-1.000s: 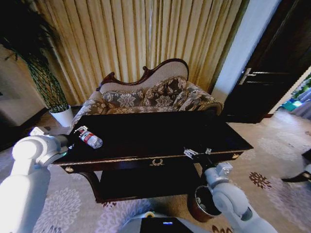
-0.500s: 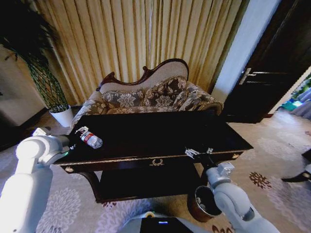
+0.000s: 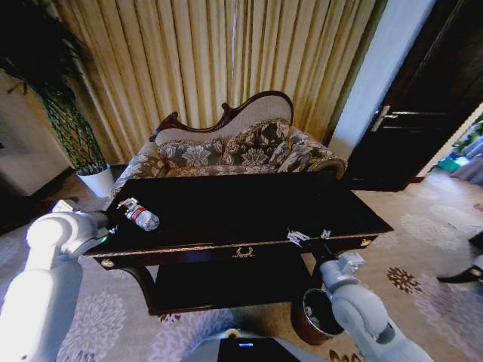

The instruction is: Move to the front of the table and place the trash on the table into the trash bin.

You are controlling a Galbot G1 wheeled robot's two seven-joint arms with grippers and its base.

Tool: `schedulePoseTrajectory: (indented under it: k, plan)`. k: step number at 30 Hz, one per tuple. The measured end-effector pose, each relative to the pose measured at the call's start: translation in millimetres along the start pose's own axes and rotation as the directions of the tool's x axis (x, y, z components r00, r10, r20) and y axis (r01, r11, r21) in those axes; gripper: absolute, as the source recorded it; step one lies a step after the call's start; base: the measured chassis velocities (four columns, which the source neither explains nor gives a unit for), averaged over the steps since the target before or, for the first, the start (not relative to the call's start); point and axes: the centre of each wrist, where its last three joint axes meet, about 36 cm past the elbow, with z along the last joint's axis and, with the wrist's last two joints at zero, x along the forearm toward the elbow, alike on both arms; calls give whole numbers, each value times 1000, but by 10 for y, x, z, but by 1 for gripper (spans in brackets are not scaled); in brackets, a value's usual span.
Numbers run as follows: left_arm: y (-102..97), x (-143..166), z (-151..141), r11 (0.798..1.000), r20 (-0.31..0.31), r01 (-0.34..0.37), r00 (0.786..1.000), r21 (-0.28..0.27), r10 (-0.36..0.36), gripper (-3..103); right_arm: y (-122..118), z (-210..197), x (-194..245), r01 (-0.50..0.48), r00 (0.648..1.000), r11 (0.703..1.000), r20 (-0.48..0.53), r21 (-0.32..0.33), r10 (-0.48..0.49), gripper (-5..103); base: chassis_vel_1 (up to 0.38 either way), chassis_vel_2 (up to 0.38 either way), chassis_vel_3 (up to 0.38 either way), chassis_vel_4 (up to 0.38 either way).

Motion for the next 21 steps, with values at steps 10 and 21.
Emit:
schedulePoseTrajectory:
  k: [10, 21]
  plan:
    - [34, -6, -9, 1000, 0, 2, 1000, -1, -2, 100, -3, 39, -14, -7, 1000, 1000, 1, 19, 7, 100, 0, 0, 0, 0]
    - [53, -24, -30, 1000, 4, -1, 1000, 6, 1, 100, -9, 8, -8, -1, 1000, 1000, 7, 9, 1, 100, 0, 0, 0, 0]
